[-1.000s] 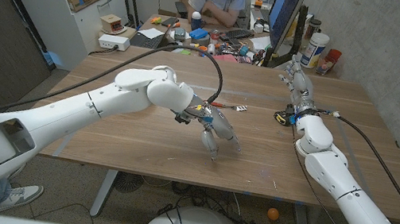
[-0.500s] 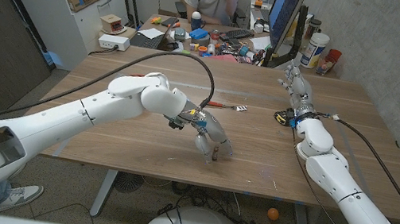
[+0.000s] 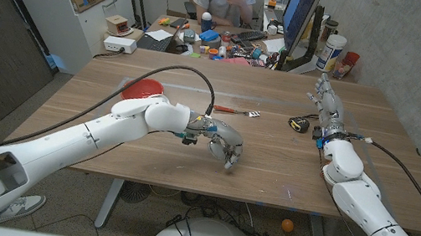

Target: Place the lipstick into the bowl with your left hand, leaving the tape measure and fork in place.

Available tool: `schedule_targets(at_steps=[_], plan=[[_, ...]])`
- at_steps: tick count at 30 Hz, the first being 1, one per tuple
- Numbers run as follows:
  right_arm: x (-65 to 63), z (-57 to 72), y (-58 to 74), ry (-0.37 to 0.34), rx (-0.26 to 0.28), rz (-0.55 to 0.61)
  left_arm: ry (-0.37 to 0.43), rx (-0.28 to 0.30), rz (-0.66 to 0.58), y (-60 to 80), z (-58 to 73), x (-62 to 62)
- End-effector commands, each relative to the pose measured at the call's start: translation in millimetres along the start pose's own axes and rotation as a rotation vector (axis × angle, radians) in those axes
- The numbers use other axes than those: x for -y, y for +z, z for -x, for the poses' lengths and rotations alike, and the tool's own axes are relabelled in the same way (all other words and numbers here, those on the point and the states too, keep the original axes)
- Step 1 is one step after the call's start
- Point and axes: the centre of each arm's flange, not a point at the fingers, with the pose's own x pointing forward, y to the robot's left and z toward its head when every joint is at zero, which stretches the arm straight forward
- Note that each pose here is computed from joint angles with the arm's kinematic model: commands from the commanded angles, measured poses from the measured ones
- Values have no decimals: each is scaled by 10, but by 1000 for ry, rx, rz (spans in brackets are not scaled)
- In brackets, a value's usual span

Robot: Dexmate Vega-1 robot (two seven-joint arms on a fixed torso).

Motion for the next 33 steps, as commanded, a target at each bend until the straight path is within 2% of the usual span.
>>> schedule_targets(at_steps=[1,6,12,20,28,33], plan=[[126,137,3,-28,-24,7,84,-28,100,-79,-36,63],[97,121,6,-17,-32,8,74,-51,110,-107,-21,28],[63,104,25,-8,-32,8,56,-76,115,-105,7,-79],[23,63,46,3,-29,5,38,-96,79,-43,64,-182],[-32,-20,62,16,-23,1,20,-86,109,30,106,-295],[-59,-57,69,22,-19,-1,29,-88,84,88,174,-382]])
